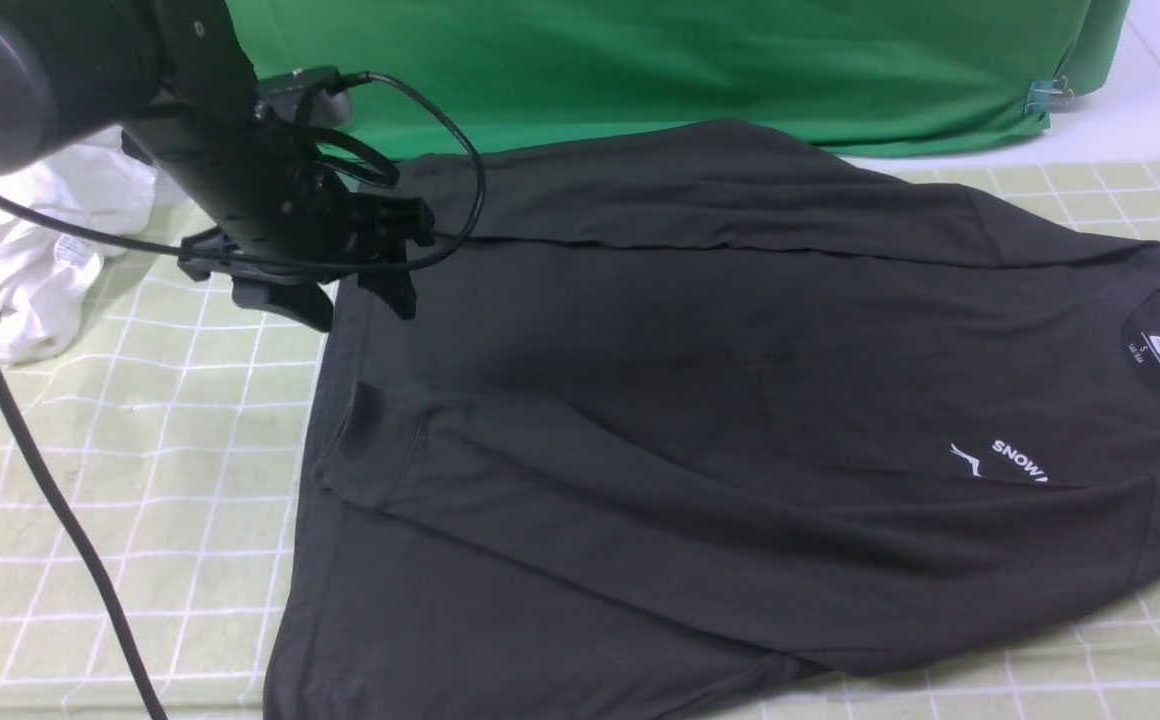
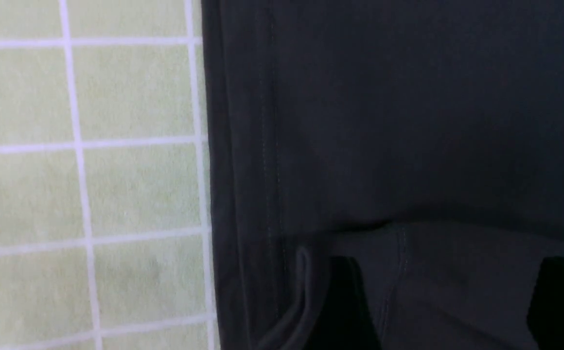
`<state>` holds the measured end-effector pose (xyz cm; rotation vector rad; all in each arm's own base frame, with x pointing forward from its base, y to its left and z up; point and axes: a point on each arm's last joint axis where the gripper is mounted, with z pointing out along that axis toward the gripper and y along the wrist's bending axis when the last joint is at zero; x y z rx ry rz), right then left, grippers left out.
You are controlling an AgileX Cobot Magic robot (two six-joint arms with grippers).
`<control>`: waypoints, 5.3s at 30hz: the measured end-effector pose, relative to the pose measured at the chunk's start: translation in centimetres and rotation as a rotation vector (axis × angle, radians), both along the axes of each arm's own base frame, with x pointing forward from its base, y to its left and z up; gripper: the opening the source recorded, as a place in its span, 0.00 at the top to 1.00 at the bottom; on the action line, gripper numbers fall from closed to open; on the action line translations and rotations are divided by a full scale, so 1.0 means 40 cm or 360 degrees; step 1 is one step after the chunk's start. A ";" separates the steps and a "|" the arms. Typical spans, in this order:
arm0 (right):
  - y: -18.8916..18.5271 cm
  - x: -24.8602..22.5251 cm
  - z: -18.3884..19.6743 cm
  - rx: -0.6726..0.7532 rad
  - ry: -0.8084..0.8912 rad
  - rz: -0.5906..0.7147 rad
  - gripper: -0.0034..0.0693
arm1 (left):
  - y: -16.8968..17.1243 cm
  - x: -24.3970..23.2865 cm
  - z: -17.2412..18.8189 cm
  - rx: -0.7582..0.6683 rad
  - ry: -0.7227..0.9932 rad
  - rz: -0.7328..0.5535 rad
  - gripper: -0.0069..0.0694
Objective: Fold a long-sleeved shirt over a green coffee tablecloth.
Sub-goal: 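Grab the top left corner of the dark shirt with the left gripper, then fold the left side of the dark shirt inward over its body with the left gripper, then grasp the near edge of the shirt at its hem and shoulder corners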
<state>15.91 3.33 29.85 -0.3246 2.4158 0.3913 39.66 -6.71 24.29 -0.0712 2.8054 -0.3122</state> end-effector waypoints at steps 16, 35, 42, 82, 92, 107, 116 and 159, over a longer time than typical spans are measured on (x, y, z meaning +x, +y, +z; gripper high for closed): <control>0.003 0.002 0.010 0.0015 -0.0001 0.0021 0.94 | -0.004 0.052 0.027 -0.0087 -0.0390 0.0110 0.43; 0.010 0.099 0.104 0.0081 -0.0046 0.0018 0.93 | 0.055 0.238 -0.133 -0.0394 -0.0171 0.0489 0.88; 0.008 0.105 0.109 0.0081 -0.0094 -0.0009 0.91 | 0.057 0.292 -0.188 -0.0476 -0.0250 0.0612 0.69; 0.010 0.101 0.106 0.0083 -0.0061 0.0014 0.77 | 0.081 0.327 -0.139 -0.0780 -0.0451 0.0989 0.89; 0.016 0.084 0.096 0.0086 0.0062 0.0078 0.75 | 0.044 0.210 0.111 -0.0823 -0.0309 0.0894 0.89; 0.017 0.079 0.094 0.0103 0.0111 0.0076 0.73 | -0.082 -0.036 0.120 -0.0102 -0.0031 0.0697 0.89; 0.016 0.082 0.095 0.0101 0.0092 0.0066 0.73 | -0.072 -0.108 -0.035 -0.0022 0.0176 0.0682 0.89; 0.014 0.088 0.098 0.0103 0.0047 0.0036 0.71 | 0.005 -0.261 0.146 -0.0012 0.0237 -0.0067 0.34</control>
